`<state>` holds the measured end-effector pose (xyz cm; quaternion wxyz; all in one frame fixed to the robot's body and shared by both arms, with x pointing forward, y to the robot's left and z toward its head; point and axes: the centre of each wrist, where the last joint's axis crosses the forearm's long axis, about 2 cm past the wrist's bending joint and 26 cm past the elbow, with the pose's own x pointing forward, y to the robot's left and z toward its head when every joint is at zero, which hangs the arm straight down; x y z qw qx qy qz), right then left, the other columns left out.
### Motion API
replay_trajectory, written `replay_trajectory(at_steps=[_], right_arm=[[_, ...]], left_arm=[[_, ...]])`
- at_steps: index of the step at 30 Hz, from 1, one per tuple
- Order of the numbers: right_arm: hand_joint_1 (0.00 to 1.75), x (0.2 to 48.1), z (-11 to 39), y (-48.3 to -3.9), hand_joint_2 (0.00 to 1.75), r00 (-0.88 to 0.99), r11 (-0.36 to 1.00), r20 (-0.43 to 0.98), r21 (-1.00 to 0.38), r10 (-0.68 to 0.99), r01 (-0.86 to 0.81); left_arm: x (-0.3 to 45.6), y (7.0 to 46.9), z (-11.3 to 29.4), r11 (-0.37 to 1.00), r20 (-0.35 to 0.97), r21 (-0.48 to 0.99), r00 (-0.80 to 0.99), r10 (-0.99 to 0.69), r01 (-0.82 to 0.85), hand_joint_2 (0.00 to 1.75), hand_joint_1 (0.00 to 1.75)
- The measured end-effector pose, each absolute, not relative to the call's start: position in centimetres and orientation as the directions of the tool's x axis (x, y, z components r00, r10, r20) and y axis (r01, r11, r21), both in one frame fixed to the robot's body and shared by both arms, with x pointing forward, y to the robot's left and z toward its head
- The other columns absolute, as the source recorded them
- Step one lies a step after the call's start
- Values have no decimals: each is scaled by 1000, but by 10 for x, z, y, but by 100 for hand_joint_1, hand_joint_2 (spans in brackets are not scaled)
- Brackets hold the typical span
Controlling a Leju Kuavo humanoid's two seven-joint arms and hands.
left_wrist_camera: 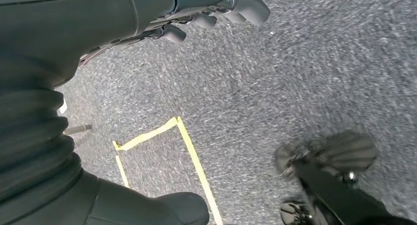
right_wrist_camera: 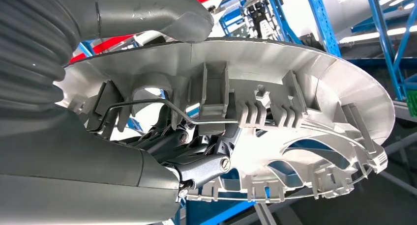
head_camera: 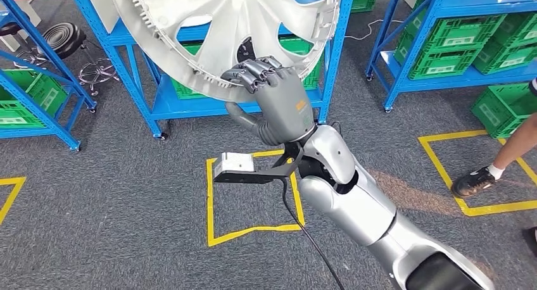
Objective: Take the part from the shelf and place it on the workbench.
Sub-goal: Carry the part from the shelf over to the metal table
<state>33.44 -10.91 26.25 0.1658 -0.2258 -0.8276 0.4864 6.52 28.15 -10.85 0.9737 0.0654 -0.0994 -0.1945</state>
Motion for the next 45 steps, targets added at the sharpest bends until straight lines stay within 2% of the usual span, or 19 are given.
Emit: replay_trajectory(at_steps=[19, 45], right_arm=[[175, 337, 255, -116, 175, -832, 360, 23, -908, 555, 216], [175, 341, 259, -113, 175, -832, 351, 6, -908, 555, 228]], left_arm=[[69, 279, -108, 913, 174, 170, 901, -398, 370, 175, 0], [74, 279, -107, 912, 171, 174, 900, -400, 372, 175, 0]])
